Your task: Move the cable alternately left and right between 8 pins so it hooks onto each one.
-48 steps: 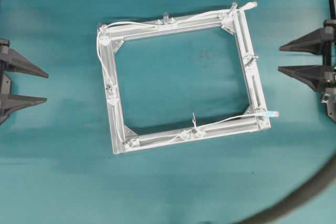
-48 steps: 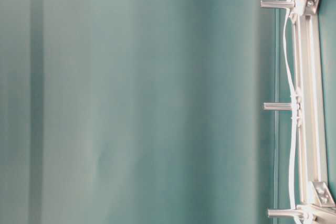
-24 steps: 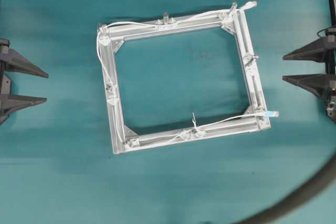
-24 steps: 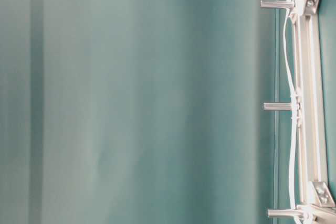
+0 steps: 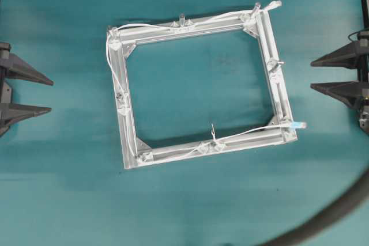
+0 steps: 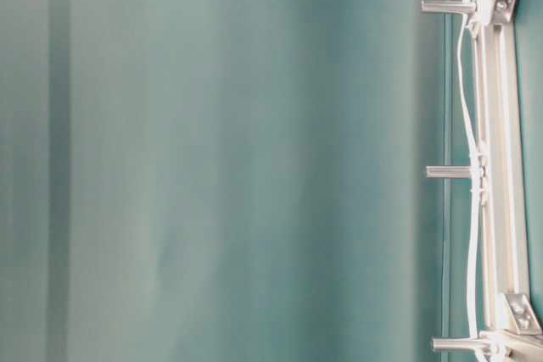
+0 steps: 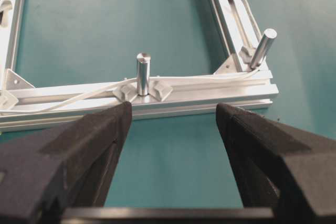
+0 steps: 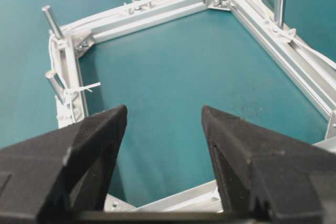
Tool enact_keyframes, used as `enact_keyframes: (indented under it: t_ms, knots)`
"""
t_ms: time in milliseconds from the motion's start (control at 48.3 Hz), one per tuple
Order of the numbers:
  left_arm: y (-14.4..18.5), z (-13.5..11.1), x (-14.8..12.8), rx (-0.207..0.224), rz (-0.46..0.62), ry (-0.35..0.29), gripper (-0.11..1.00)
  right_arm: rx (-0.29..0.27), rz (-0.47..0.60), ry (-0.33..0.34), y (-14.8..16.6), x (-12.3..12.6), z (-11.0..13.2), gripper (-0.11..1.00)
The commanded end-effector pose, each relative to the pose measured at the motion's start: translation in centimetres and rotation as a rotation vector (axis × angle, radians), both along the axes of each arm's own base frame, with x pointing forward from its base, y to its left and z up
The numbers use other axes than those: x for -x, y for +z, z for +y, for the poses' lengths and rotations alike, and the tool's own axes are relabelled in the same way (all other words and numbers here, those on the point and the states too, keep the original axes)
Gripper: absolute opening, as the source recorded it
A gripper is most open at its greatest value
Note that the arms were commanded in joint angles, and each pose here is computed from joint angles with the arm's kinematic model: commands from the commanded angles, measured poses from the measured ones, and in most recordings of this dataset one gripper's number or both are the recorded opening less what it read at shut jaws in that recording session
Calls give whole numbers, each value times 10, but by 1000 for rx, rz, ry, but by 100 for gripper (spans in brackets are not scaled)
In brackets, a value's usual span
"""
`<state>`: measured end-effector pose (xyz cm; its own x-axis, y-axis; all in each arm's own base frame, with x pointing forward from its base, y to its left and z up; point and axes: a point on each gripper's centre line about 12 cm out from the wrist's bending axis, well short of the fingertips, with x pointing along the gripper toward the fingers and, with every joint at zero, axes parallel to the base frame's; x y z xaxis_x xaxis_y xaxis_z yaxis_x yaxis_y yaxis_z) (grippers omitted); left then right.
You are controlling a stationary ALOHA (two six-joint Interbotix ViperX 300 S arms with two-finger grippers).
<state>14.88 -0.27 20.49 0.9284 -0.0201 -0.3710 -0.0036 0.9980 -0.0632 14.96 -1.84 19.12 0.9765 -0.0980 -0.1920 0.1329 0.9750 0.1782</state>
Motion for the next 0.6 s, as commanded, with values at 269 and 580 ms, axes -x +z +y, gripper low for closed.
enact_keyframes:
  t_ms: [269,580]
  knots:
    - [4,0,-2,3,-9,-1,75,1,-7,3,4,-1,0,63]
    - [4,0,-2,3,-9,-1,75,0,-3,-2,3,-1,0,63]
